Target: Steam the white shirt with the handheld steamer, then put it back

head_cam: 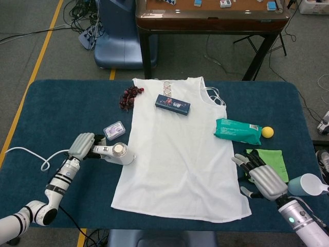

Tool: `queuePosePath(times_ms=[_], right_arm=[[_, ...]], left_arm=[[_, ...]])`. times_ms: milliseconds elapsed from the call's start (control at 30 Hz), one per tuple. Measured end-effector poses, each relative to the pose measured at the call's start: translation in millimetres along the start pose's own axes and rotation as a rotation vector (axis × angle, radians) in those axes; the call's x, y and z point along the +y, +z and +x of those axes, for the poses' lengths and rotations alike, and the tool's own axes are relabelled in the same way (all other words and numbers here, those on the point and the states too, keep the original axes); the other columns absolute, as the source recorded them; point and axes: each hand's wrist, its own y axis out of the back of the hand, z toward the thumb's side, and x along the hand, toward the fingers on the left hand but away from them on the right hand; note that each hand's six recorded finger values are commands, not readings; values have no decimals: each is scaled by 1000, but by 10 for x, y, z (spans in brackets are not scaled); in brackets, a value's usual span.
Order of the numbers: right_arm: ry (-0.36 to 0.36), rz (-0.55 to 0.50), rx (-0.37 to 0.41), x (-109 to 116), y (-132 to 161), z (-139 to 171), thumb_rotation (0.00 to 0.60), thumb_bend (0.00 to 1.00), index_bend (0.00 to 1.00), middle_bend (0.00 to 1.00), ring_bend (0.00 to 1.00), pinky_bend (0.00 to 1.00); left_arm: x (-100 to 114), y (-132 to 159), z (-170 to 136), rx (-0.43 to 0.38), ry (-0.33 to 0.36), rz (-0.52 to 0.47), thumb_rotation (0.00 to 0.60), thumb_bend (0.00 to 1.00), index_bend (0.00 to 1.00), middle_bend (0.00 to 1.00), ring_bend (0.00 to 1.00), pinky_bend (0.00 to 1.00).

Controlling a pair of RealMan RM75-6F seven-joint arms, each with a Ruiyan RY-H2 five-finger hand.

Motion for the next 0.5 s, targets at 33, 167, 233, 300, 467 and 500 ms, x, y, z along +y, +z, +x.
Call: queuePosePath(times_ms=[33, 167, 233, 300, 467, 500], right_arm=[[18, -1, 11, -41, 30, -32, 600, 363, 1, 88, 0, 0], [101, -6, 66, -243, 191, -180, 600, 411, 1, 88, 0, 0], [141, -10, 96, -352, 279, -253, 600, 415, 1, 88, 0, 0], [176, -11, 119, -453, 348, -311, 600, 416, 1, 88, 0, 0], [240, -6, 135, -634, 395, -356, 600, 416, 1, 88, 0, 0], [253, -6, 132, -669, 390, -354, 600, 416, 1, 88, 0, 0]], left_arm=[[-14, 51, 2, -10, -2, 4, 600, 246, 880, 830, 689, 719], [-68, 193, 17, -33, -11, 21, 600, 246, 881, 829, 688, 719], [-108, 270, 35, -44, -18, 30, 600, 246, 881, 829, 688, 719], [-149, 344, 58, -56, -22, 36, 600, 246, 881, 829, 687, 719], [-283, 556, 146, -87, -34, 27, 600, 246, 881, 829, 687, 718], [-307, 584, 163, -90, -37, 26, 600, 246, 881, 829, 687, 719]])
